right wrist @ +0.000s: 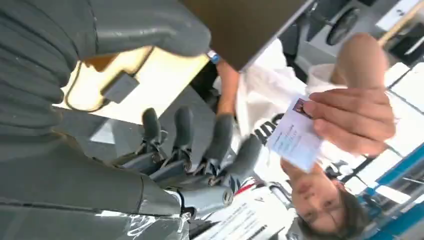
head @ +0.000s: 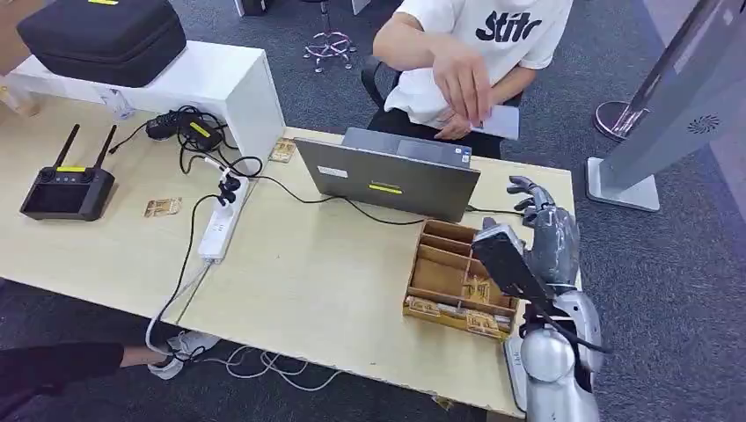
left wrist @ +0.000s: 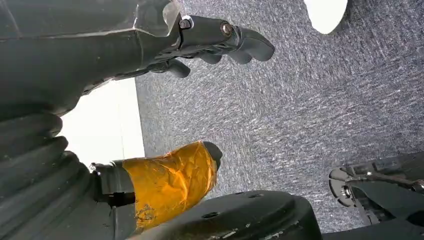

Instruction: Pass the card to the sensor for recognition and then transmit it.

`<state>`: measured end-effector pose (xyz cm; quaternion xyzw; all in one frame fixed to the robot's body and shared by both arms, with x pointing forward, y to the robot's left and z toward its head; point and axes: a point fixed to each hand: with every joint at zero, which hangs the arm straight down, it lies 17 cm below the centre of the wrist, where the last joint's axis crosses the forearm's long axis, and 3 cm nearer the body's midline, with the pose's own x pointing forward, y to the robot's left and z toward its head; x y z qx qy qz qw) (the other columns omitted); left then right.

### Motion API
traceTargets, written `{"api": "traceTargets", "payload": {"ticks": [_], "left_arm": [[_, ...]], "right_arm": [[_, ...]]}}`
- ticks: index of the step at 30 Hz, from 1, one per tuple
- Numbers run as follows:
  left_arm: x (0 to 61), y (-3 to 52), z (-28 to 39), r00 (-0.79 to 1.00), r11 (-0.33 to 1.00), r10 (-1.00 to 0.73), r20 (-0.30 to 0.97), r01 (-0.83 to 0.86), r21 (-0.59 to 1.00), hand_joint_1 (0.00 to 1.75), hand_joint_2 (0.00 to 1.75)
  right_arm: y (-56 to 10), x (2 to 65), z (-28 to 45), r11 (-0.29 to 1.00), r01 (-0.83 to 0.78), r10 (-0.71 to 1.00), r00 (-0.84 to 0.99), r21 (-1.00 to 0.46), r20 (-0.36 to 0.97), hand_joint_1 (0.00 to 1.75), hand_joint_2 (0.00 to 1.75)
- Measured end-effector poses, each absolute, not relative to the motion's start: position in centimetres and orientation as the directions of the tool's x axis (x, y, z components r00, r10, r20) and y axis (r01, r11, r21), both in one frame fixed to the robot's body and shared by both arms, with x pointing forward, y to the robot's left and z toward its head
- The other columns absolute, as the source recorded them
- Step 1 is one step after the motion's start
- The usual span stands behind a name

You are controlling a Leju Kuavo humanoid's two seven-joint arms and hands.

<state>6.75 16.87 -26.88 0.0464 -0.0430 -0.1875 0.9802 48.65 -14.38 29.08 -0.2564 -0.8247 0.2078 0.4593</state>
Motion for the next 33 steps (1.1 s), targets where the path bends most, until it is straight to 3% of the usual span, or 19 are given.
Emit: {"api": "traceTargets", "payload": {"ticks": [9,23,33], "left_arm": [[6.8,16.9,-26.9,0.927,0.927,-0.368,0.068,0.360,0.109,0.00,1.75],[7.1,17.1,-26.9,0.937,0.937,-0.338,0.085,0.328,0.120,0.00,1.75],[7.1,17.2,-26.9,0.949,0.949,-0.302,0.091,0.290,0.121,0.00,1.75]], "right_arm": [[-13.0,46.9,31.4,0.794,0.238,0.591,-0.518,-0.559,0.618,0.00,1.75],[-11.4,39.0,29.9,0.763,0.207,0.594,-0.599,-0.612,0.537,0.00,1.75],[-9.7,34.0,23.6,0.572,0.237,0.731,-0.581,-0.785,0.357,0.00,1.75]]}}
